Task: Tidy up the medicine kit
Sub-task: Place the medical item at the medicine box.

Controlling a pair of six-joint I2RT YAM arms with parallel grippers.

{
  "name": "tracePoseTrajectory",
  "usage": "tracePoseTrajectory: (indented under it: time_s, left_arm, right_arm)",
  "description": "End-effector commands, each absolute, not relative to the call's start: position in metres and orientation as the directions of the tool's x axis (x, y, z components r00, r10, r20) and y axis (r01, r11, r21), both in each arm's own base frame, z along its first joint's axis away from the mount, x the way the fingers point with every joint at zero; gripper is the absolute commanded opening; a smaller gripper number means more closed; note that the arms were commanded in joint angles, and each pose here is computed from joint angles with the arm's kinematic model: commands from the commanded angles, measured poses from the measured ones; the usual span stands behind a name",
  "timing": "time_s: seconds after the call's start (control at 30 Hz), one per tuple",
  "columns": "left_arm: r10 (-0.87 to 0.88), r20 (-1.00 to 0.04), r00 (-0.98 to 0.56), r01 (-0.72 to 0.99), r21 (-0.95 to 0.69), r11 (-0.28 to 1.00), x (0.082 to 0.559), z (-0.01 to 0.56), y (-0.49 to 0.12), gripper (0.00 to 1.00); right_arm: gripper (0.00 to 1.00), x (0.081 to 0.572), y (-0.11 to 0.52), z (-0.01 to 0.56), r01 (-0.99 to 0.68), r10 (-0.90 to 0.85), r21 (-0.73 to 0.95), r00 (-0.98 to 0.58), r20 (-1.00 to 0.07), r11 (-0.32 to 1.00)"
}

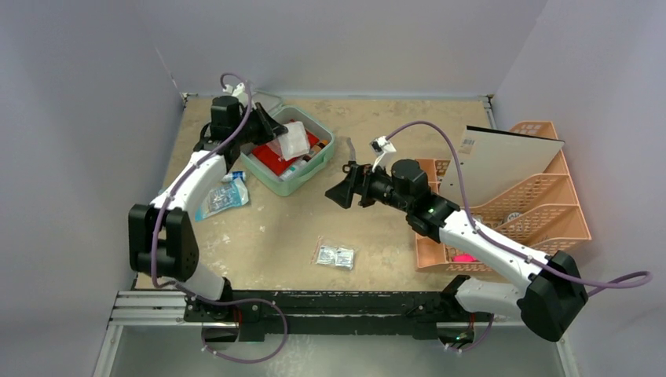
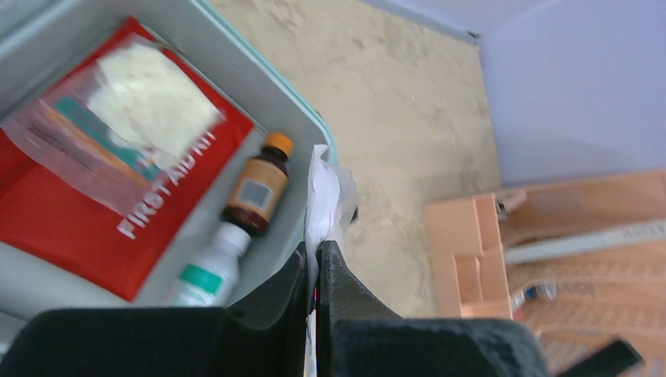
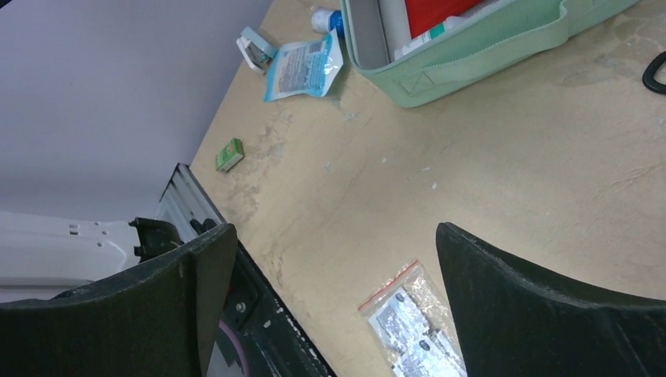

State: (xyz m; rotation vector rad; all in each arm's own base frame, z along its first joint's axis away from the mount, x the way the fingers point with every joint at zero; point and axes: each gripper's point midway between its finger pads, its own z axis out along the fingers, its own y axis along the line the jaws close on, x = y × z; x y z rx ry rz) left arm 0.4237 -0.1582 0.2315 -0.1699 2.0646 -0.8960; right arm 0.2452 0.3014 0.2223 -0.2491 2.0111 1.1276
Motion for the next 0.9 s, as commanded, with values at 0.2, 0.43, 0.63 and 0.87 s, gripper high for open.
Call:
tracePoseTrajectory:
  time_s: [0.2,0.43,0.63,0.87]
  left_arm:
    - [-0.595,-0.655,-0.466,0.026,-0.682,0.731,0.52,0.204,-0.111,0.0]
    - [-0.609,-0.632,-0.48,-0.053,-0.672,0.739,0.533,0.165,-0.093,0.0]
    - [-0.594,-0.633,-0.497,-0.115,-0.63,0.768,0.533,0.136,-0.078,0.0]
    - [-0.571,-0.659,-0.49,-0.162,-0.575,0.802,0.533,0.117,-0.064,0.0]
  right_arm:
    - [0.99,0.244,0.302,0.211,-0.518,0.15,0.606,-0.673,-0.724,0.603]
    - [0.99,0.249,0.303,0.211,-0.519,0.142,0.593,-0.667,-0.731,0.616]
    - [0.99,0.251,0.305,0.204,-0.511,0.133,0.594,-0.678,-0.723,0.621]
    - [0.99,0.253,0.306,0.202,-0.508,0.134,0.592,-0.678,-0.723,0.625]
